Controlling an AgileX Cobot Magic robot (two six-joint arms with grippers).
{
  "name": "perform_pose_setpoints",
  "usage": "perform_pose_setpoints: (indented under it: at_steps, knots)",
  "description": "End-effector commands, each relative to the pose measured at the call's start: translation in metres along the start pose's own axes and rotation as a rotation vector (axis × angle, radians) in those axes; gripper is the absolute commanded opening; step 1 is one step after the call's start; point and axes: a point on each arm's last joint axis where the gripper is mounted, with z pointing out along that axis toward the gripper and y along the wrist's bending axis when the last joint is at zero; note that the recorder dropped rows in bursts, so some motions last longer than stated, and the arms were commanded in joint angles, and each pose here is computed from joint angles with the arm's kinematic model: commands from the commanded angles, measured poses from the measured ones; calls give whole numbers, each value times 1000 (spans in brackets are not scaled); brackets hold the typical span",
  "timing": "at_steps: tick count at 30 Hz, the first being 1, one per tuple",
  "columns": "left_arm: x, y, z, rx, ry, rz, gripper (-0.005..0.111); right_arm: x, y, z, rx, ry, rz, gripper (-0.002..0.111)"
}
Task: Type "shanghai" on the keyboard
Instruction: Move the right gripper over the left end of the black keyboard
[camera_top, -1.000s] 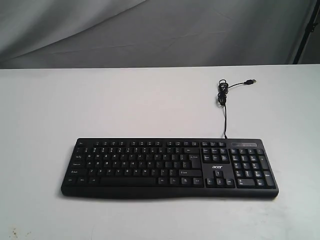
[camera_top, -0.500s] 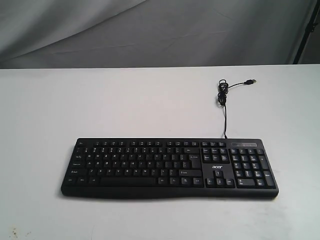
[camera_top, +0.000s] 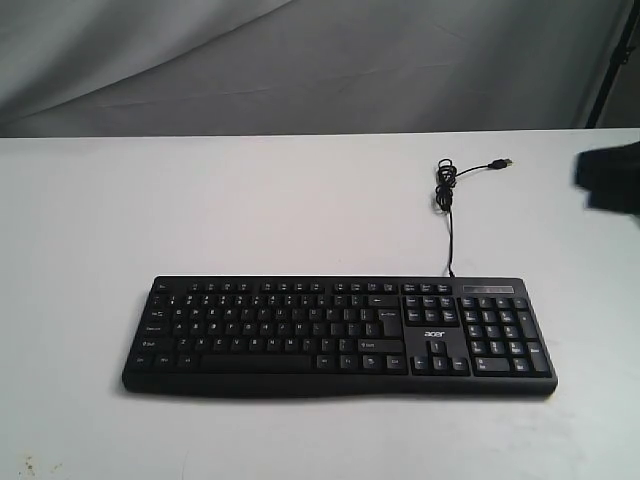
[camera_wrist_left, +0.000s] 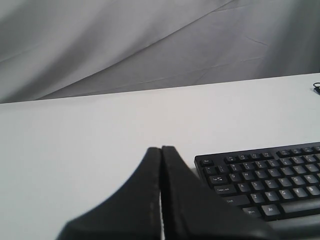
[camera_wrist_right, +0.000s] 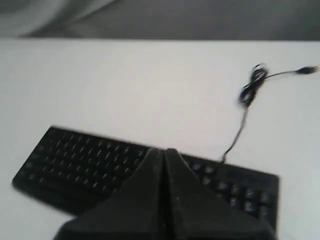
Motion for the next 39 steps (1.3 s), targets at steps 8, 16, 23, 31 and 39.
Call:
perform_pose_setpoints:
  at_steps: [8,16,23,31,39]
  knots:
    - [1,0,0,2,-5,2,0,-19,160,157,-501,476,-411,0]
    - [1,0,0,2,-5,2,0,21,201,238,-468,408,-581,0]
    - [1,0,0,2,-5,2,0,52,199,271,-437,428,-577,0]
    - [1,0,0,2,-5,2,0,69,196,289,-417,439,-578,0]
    - [1,0,0,2,-5,2,0,81,193,299,-405,449,-580,0]
